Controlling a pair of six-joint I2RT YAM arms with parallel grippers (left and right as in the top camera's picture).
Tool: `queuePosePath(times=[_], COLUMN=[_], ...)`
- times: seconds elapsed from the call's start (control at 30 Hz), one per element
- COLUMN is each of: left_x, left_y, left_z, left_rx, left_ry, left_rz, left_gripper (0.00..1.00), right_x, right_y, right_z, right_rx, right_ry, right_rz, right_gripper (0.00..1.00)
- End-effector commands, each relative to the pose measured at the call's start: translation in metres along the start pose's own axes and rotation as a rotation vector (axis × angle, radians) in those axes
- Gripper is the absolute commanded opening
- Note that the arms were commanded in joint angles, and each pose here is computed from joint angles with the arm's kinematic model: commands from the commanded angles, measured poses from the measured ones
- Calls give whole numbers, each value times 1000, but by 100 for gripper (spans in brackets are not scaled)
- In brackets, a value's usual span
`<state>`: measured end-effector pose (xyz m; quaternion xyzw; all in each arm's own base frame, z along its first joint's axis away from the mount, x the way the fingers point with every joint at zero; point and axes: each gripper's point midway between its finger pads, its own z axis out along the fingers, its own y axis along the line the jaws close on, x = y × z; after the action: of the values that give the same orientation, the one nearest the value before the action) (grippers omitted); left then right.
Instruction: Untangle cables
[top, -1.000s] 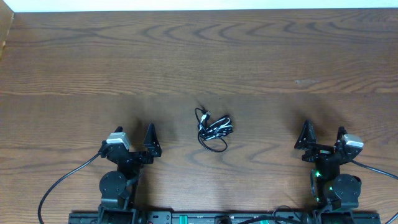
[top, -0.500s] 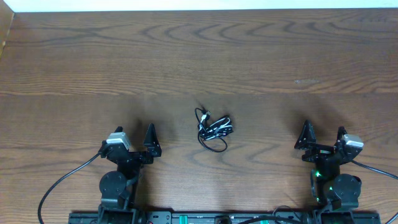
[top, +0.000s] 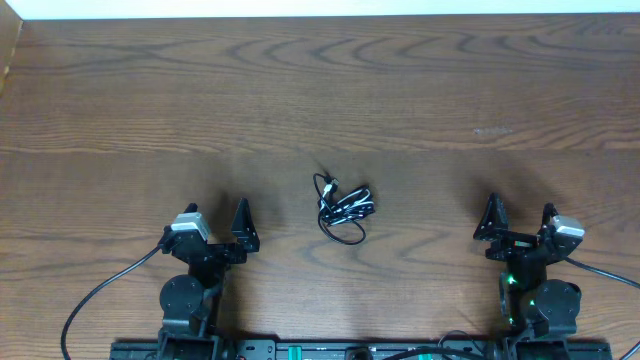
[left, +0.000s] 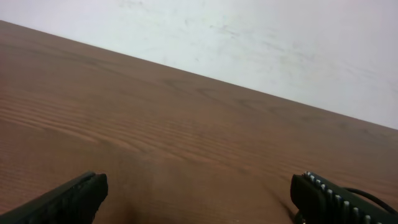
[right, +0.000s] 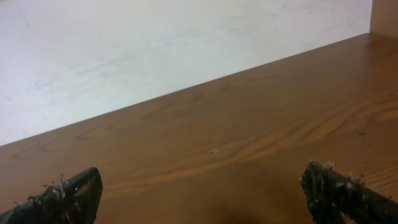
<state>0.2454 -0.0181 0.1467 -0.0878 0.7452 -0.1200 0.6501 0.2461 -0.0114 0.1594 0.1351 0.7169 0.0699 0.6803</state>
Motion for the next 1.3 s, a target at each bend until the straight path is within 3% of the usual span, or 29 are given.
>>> queuePosePath(times=[0.0,0.23,1.27], left_x=[16,-6,12], left_y=[7,11,16], left_z=[1,1,0], left_rx=[-29,-65,-81], left_ry=[57,-42,36], left_rz=[-2,13,17], left_gripper=[100,100,100], right_x=[2,2,2], right_y=[3,3,3], right_z=[0,0,0], right_rx=[-13,-13,-13], right_ry=[6,6,7], right_rz=[1,1,1], right_gripper=[99,99,99])
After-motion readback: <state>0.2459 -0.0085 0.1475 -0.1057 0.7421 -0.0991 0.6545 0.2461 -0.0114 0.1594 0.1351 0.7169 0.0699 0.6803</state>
